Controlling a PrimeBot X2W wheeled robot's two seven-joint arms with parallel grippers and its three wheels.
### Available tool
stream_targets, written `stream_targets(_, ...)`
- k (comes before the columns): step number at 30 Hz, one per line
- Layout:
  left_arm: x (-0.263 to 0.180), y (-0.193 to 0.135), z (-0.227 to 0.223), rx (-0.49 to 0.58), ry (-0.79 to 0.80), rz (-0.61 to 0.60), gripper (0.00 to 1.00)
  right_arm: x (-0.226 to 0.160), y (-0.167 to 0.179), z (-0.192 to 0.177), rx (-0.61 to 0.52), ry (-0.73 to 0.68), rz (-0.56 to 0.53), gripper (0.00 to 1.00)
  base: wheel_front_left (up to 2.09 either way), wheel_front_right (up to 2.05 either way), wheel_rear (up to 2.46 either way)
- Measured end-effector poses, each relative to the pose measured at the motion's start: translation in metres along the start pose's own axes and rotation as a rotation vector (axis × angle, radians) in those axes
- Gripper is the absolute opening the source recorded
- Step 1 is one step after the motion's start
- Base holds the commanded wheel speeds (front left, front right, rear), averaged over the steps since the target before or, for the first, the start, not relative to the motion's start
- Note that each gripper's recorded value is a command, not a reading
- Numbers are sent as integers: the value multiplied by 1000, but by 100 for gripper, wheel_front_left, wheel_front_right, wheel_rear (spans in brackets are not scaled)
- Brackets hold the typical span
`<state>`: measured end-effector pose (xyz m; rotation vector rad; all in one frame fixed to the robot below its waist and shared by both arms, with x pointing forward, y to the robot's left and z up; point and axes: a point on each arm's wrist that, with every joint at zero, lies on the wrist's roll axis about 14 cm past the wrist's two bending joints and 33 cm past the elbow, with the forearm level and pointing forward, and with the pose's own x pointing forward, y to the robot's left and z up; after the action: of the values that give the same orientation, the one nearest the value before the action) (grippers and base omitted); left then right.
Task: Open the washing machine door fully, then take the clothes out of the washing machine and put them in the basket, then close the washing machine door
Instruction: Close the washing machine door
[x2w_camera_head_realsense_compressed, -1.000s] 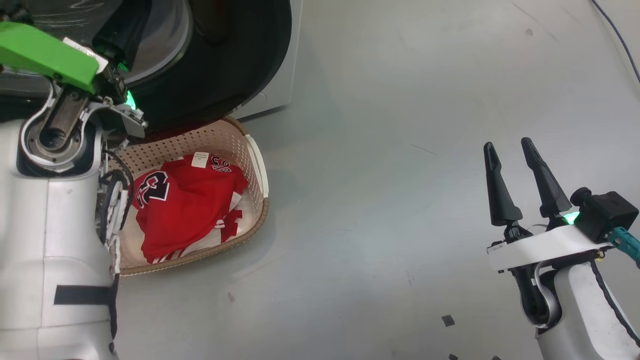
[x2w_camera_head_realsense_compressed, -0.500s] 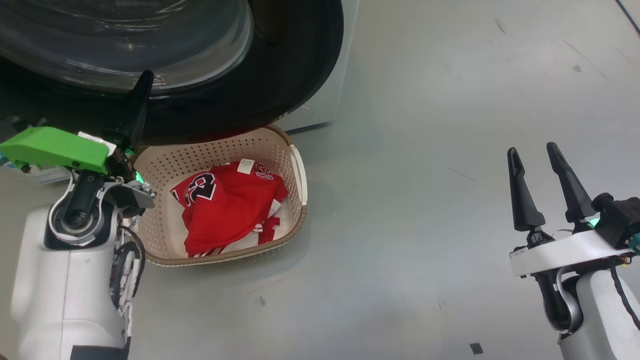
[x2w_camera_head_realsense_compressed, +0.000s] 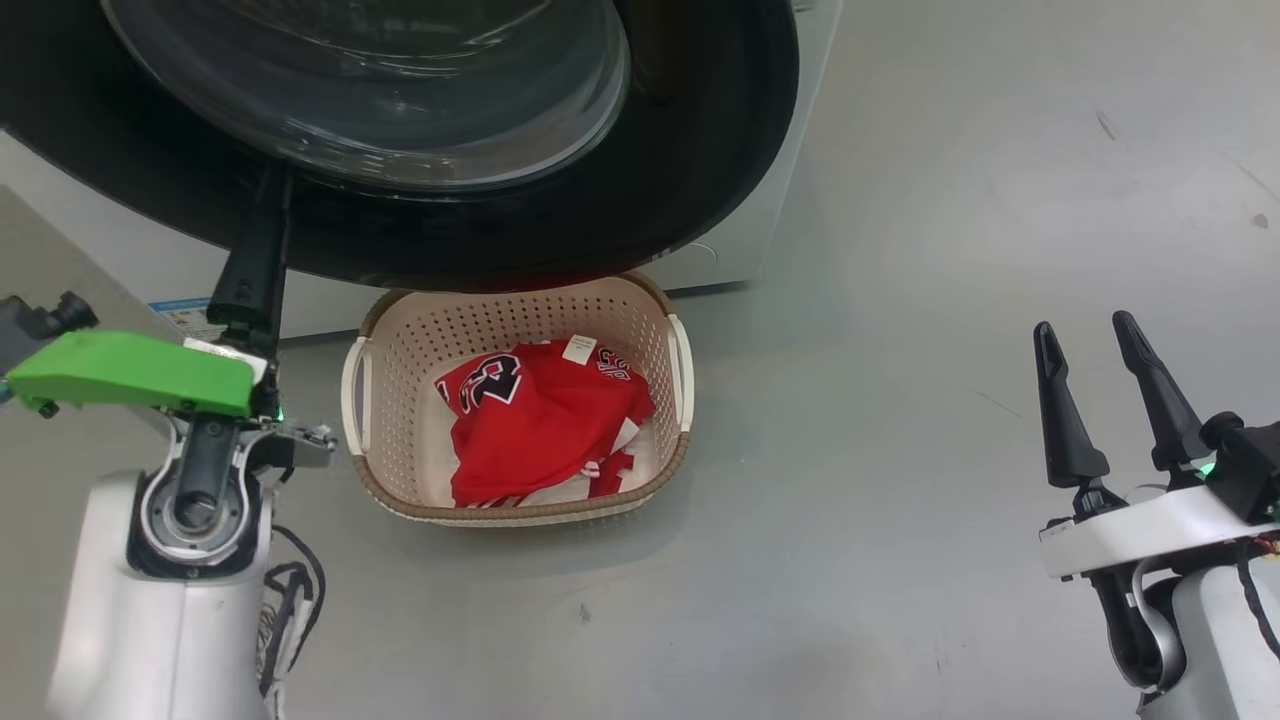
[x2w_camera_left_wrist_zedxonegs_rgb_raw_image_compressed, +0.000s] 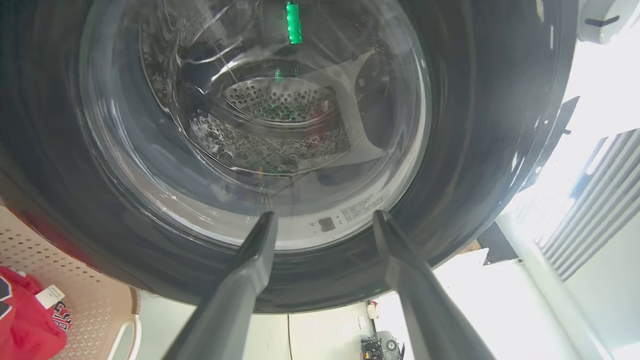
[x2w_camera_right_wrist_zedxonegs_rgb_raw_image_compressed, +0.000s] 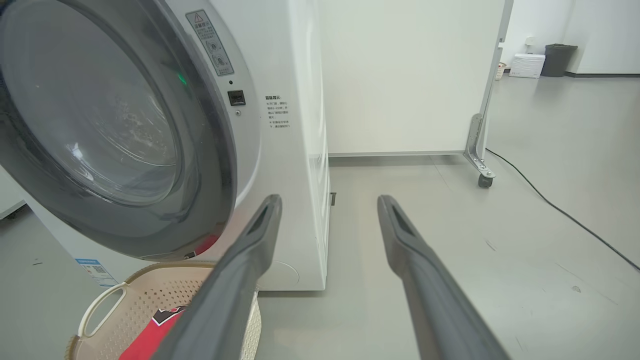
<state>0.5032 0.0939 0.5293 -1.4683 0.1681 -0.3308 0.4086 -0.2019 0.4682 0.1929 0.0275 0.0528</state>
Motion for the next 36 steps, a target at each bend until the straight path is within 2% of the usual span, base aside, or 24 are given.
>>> stream_targets(4, -14, -9, 14, 169, -93, -1, 100, 0, 8, -2, -4, 6, 27, 100, 0, 0, 0)
stream_targets(6, -23, -12, 24, 305, -131, 4, 100, 0, 12, -2, -4, 5, 39, 100, 0, 0, 0)
stream_targets(10, -41, -20, 33, 490, -195, -1, 100, 0, 19, 2, -8, -5, 59, 100, 0, 0, 0)
stream_targets(15, -62, -31, 41, 824, -237, -22, 100, -3, 25, 4, -16, -9, 79, 100, 0, 0, 0)
stream_targets(17, -68, -38, 45, 894, -274, -31, 100, -5, 28, 5, -23, -11, 88, 100, 0, 0, 0)
stream_targets(24, -91, -25, 32, 1094, -250, 56, 100, -10, 36, 13, -32, -32, 109, 100, 0, 0, 0)
stream_targets(30, -110, -9, 20, 1176, -223, 144, 100, -21, 36, 12, -38, -26, 107, 100, 0, 0, 0)
stream_targets(36, -125, 4, 9, 1209, -187, 180, 100, -26, 37, 11, -41, -23, 109, 100, 0, 0, 0)
